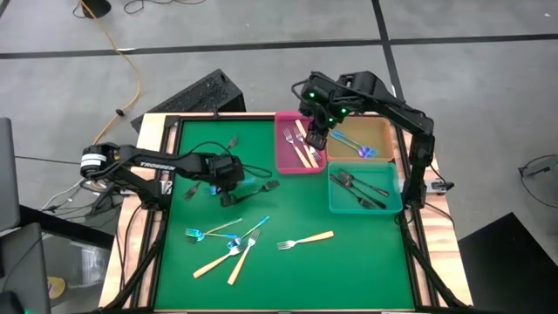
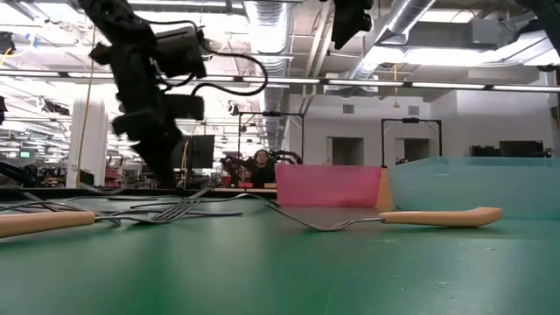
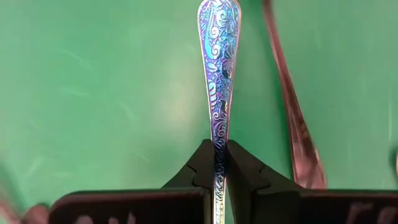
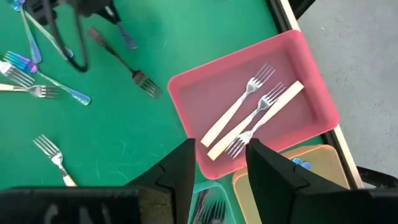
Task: Sort silverware by color (type)
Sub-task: Put the blue fork into the orange bin
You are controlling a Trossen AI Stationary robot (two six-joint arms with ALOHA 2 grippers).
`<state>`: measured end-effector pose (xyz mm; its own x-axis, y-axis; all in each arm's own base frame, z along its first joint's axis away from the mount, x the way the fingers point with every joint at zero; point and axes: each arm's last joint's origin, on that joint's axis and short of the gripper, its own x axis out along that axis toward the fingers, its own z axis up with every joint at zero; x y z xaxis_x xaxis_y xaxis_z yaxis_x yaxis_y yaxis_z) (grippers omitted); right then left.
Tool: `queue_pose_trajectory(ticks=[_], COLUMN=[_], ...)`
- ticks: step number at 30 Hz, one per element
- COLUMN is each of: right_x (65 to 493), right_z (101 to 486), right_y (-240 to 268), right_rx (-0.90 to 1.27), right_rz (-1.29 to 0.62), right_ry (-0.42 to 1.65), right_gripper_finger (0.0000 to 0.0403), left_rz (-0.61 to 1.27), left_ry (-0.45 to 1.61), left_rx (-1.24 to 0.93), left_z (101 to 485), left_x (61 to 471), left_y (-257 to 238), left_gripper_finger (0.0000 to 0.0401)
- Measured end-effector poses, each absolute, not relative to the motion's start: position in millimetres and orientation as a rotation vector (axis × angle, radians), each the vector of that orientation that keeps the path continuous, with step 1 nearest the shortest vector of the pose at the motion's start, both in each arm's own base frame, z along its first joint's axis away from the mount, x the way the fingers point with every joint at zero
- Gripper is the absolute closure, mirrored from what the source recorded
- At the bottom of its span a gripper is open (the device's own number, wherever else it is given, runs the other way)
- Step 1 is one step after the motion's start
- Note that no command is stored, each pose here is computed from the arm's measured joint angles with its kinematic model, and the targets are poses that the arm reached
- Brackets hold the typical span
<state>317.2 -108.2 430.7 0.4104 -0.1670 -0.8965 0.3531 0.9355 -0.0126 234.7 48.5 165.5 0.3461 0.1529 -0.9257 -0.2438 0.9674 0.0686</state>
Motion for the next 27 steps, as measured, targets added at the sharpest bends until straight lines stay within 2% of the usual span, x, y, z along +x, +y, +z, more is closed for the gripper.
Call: queue_pose_trajectory(ticks=[5,14,21,27], right_x=[319,323,330,331], right_z=[431,431,432,444], right_y=[-103,-88,-73,-63], right_rx=[0.227,0.225,0.180,0.158], right_rz=[-0.343,-0.386,-0.364,-0.342], right_ry=[1.095,1.092,1.058,0.956], right_gripper_finger=[0.0241,0.0241,0.0241,0.0241], left_rz=[0.459,0.626,0.539,0.505], left_ry=[1.088,0.905,0.753,0.475], left_rx=[-0.192,-0.310,-0.274,-0.267], left_z=[190,237,267,305], left_x=[249,268,282,278], left_y=[54,67,72,75], left_gripper_finger=[0.0399,0.0400,0.0395,0.0397])
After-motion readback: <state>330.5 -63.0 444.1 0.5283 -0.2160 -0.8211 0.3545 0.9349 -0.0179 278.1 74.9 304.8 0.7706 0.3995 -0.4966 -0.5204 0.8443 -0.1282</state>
